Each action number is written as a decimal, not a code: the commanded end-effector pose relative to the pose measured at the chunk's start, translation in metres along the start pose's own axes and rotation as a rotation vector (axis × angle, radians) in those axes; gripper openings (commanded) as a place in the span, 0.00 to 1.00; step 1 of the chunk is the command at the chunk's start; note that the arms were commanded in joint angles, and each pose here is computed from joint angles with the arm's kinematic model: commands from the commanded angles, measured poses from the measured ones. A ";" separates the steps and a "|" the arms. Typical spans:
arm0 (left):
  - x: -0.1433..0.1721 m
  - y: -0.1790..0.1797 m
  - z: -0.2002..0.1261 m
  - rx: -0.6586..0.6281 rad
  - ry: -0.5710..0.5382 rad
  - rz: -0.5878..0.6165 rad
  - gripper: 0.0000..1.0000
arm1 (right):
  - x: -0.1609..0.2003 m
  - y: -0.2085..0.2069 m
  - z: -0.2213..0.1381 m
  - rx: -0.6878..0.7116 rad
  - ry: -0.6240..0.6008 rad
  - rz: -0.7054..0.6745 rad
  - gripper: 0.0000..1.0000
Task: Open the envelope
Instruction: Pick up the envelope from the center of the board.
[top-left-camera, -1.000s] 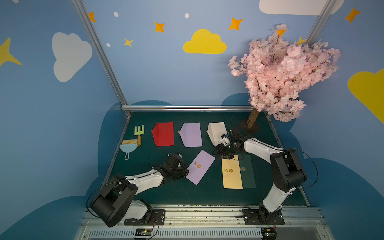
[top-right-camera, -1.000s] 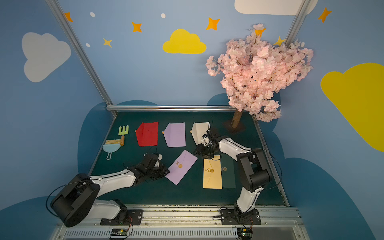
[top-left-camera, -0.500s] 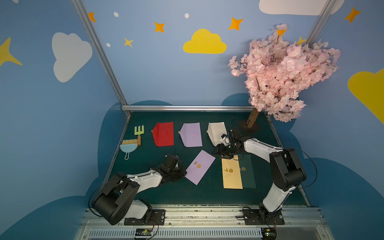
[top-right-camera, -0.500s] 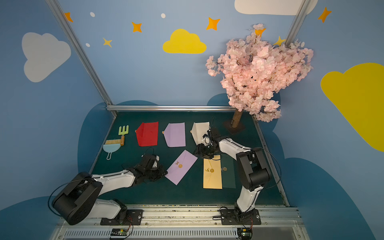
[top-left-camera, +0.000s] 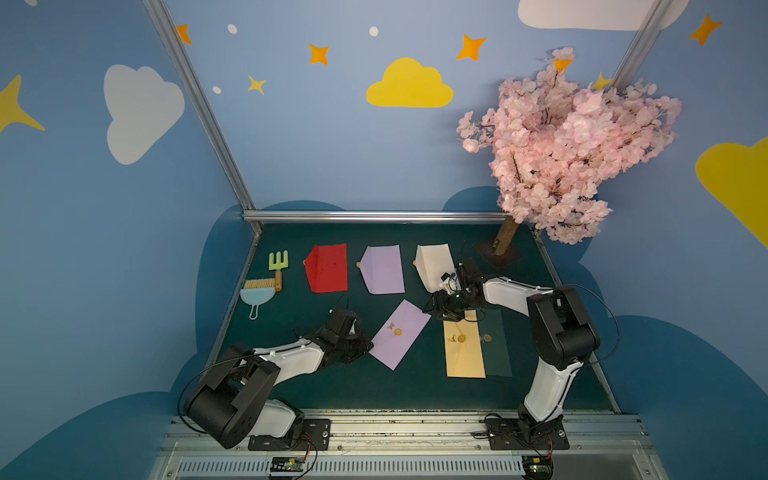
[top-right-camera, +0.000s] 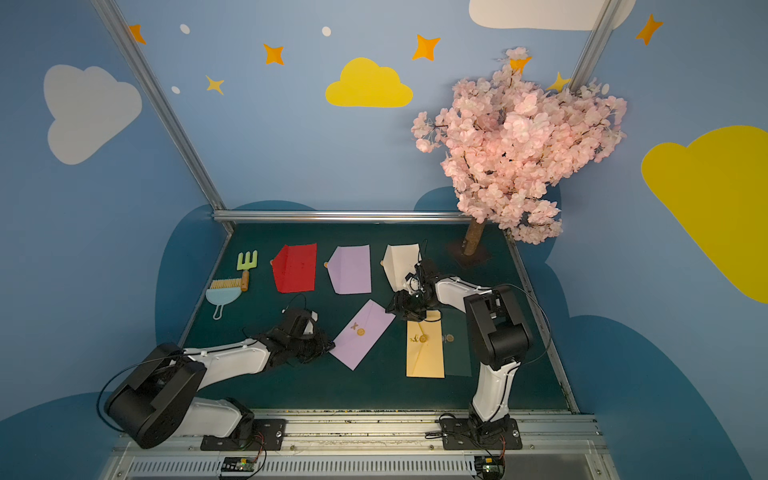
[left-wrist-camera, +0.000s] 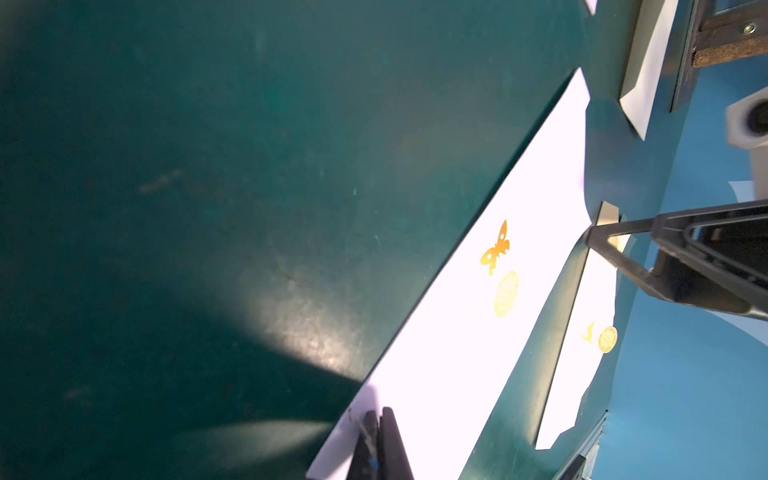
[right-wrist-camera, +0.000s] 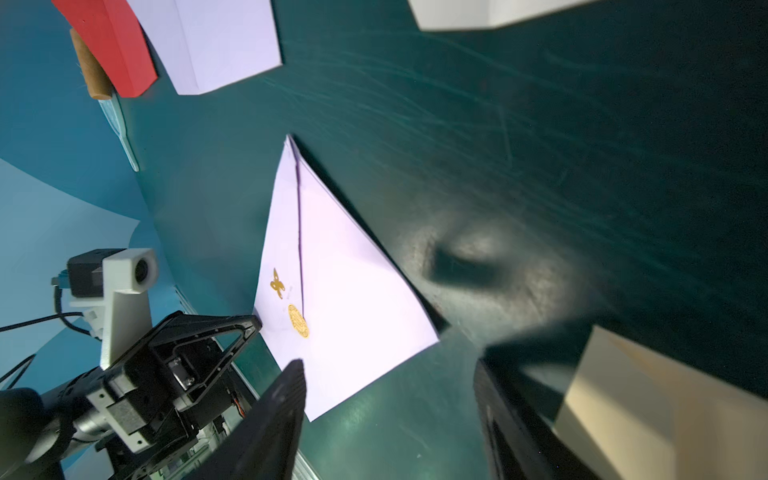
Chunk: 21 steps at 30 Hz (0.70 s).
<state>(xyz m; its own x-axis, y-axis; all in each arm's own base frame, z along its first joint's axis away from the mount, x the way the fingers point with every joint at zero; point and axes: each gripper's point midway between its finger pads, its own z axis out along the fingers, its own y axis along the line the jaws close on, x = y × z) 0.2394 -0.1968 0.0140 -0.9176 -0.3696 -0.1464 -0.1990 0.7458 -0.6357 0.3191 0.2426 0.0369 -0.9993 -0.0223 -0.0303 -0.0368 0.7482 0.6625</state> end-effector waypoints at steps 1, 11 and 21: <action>0.013 0.030 0.004 -0.109 0.048 -0.041 0.03 | -0.001 -0.002 0.006 -0.021 0.006 -0.006 0.66; 0.016 0.029 0.006 -0.096 0.073 -0.049 0.03 | 0.002 0.001 0.021 -0.095 0.037 0.006 0.64; 0.018 0.030 0.010 -0.090 0.091 -0.054 0.03 | 0.001 0.026 0.023 -0.278 0.018 -0.020 0.62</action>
<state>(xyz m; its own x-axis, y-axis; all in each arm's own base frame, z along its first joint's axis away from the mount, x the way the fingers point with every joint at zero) 0.2422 -0.2030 0.0136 -0.9257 -0.3590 -0.1190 -0.1947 0.7220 -0.6639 0.3222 0.2681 0.0398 -0.9980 -0.0389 -0.0490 -0.0625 0.5944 0.8017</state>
